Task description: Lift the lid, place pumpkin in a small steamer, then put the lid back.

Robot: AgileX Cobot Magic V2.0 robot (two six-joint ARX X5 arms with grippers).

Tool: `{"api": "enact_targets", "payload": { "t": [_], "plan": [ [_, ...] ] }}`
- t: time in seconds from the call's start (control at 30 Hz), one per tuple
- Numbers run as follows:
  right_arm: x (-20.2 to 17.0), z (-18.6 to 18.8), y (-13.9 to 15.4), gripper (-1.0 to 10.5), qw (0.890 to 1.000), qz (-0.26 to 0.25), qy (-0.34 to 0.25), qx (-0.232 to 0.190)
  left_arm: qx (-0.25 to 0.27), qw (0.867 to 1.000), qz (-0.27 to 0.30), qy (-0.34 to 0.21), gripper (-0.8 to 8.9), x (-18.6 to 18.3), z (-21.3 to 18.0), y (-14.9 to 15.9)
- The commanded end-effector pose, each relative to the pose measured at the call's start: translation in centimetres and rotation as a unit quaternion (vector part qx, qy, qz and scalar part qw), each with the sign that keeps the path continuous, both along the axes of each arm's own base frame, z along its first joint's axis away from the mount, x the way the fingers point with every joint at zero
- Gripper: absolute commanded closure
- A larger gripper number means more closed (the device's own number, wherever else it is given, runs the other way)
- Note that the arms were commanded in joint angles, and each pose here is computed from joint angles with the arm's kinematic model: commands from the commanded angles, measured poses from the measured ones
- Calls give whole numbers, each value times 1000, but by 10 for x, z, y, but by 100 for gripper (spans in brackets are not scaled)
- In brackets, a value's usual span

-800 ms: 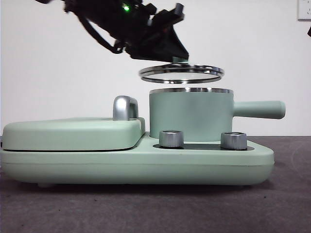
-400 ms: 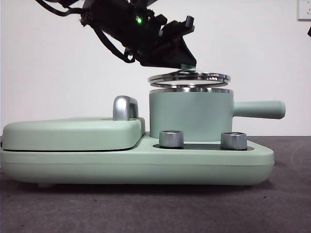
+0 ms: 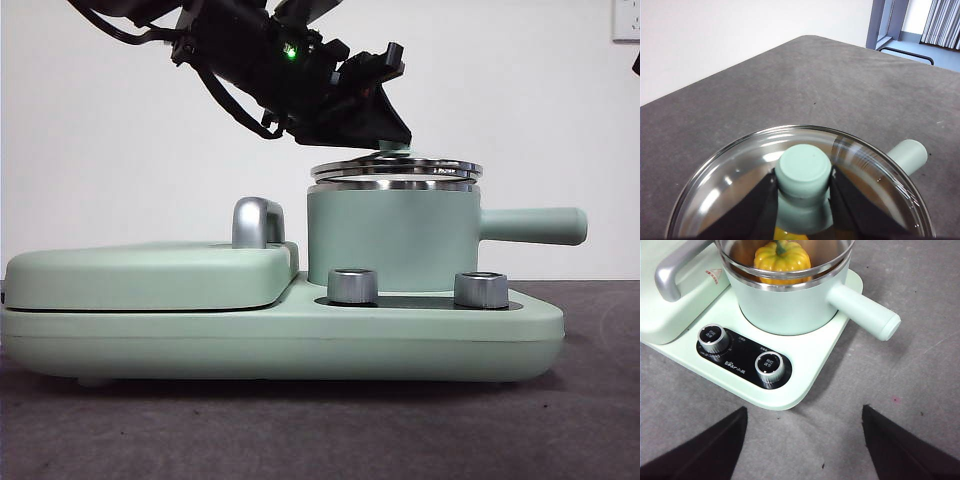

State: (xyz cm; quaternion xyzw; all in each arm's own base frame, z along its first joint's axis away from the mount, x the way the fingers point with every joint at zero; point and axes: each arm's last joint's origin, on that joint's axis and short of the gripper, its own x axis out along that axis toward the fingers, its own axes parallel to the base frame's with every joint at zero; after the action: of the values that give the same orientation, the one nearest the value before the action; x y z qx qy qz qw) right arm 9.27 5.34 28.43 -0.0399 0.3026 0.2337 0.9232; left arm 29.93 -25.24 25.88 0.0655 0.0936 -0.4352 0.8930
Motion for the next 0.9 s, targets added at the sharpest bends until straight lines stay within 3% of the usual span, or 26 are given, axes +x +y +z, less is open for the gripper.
{"api": "enact_targets", "payload": {
  "t": [0.03, 0.9],
  "plan": [
    [1, 0, 1, 595, 1000, 0, 0, 5, -13, 1000, -3, -24, 799, 3, 8, -6],
    [1, 0, 1, 595, 1000, -1, 0, 5, 21, 1000, 1, 15, 799, 7, -14, -9]
  ]
}}
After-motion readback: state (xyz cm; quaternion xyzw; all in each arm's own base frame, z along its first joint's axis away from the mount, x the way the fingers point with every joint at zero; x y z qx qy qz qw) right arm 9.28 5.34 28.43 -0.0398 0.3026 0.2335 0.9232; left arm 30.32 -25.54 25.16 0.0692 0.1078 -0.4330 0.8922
